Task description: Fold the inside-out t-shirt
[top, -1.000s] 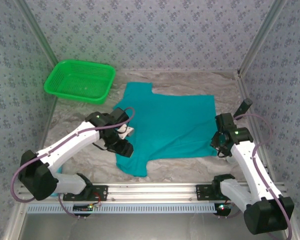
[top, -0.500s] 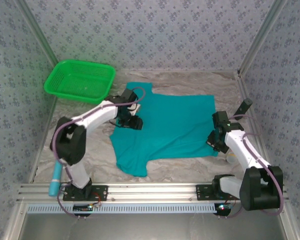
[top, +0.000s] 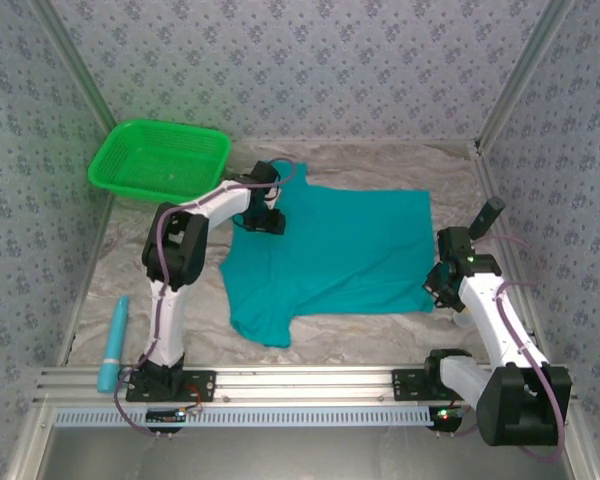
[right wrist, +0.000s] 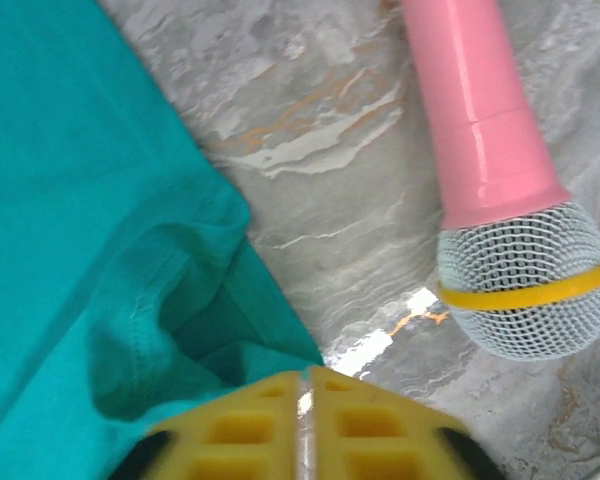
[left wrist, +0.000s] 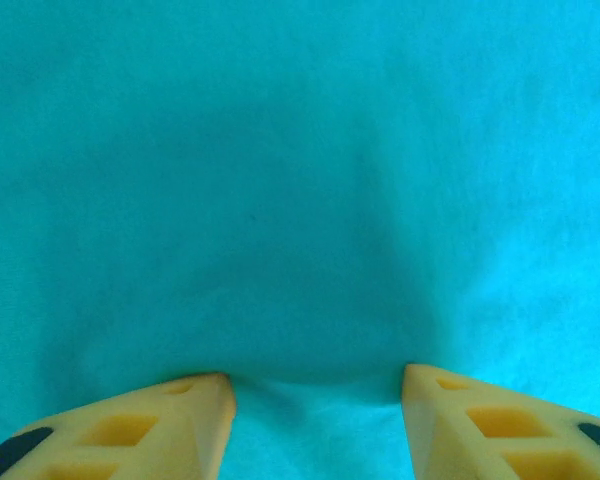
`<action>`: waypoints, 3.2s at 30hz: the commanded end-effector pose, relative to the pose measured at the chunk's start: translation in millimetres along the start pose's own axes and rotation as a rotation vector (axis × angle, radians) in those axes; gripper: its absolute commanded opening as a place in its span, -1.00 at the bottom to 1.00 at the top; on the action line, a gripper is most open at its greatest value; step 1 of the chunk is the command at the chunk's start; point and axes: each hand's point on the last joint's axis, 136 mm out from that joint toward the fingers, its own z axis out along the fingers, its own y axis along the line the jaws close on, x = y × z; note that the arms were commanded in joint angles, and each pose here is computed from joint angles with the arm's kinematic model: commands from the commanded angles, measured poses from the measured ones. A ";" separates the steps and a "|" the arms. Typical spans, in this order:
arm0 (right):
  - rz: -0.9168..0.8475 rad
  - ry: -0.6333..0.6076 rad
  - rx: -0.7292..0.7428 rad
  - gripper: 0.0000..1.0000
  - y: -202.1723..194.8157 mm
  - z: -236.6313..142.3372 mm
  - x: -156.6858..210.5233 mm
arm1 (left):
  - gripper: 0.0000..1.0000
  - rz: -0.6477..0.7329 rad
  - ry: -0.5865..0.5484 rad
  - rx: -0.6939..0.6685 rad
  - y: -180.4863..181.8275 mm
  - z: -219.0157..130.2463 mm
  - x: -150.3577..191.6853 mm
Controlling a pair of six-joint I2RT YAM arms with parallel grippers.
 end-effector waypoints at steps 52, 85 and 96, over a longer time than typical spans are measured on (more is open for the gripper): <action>-0.279 -0.015 -0.226 -0.39 107.7 48.4 -69.3 | 0.13 -0.052 0.058 0.220 -41.5 -65.2 78.5; -0.159 0.006 -0.256 -0.74 102.5 63.2 -81.4 | 0.06 -0.146 0.112 0.035 -26.4 -46.1 211.1; -0.128 -0.051 -0.140 -1.00 68.6 33.4 -83.1 | -1.00 -0.130 0.164 0.033 -26.0 -72.5 219.9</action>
